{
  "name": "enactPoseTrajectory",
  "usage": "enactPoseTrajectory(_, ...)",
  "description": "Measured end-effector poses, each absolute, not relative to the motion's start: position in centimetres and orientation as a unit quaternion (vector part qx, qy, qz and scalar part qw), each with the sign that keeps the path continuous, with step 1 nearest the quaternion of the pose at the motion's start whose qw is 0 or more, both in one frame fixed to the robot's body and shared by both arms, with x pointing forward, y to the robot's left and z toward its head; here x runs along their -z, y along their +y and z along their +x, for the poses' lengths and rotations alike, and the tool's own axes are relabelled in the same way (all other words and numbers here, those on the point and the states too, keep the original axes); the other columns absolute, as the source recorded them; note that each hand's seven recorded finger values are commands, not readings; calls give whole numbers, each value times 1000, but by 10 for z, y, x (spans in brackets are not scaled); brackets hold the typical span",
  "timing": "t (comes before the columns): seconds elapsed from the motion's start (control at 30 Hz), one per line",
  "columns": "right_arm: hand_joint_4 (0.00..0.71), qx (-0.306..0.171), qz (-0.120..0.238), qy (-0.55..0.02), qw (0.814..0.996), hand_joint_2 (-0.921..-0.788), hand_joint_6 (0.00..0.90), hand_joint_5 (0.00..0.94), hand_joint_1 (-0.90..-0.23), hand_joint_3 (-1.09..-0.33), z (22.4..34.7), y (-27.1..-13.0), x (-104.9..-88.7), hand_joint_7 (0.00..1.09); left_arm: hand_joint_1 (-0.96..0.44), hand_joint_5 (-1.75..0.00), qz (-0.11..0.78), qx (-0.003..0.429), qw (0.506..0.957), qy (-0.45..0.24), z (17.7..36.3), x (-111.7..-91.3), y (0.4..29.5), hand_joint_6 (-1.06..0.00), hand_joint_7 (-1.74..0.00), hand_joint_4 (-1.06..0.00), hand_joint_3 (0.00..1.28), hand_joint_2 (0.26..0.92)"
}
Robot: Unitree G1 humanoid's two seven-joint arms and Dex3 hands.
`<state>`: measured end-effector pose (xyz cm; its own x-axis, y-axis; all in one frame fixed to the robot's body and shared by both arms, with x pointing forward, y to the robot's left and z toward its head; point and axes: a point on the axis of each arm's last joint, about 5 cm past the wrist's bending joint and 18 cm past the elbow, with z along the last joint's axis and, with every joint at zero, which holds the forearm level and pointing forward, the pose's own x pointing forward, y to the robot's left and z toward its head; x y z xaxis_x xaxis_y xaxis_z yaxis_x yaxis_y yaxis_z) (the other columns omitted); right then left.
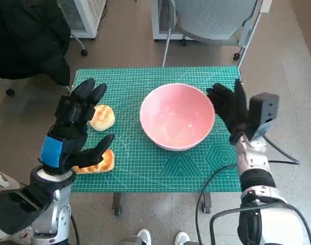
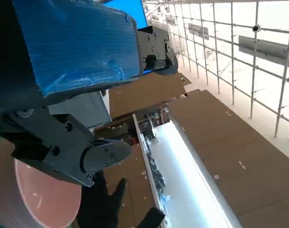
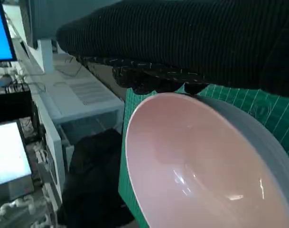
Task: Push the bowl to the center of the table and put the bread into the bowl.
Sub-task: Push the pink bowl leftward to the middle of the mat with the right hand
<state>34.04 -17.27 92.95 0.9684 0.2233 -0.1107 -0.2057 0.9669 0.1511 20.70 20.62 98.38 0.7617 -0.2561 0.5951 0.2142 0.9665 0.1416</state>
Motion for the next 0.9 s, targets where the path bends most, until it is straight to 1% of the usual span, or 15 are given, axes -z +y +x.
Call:
enactPoseTrajectory(0.17, 206, -119, 71, 66, 988, -921, 244, 1, -582, -807, 340, -166, -928, 1, -197, -391, 31, 125, 938, -322, 207, -984, 206, 1, -490, 1, 618, 703)
enactPoseTrajectory(0.67, 216, -144, 73, 66, 985, -921, 257, 5, -595, -804, 342, -148, -929, 8, -200, -394, 31, 124, 938, -321, 207, -983, 207, 1, -491, 1, 604, 708)
enactPoseTrajectory(0.9, 220, -153, 63, 61, 984, -921, 259, 5, -594, -804, 343, -145, -933, 9, -203, -396, 31, 122, 941, -316, 205, -981, 208, 1, -491, 1, 592, 713)
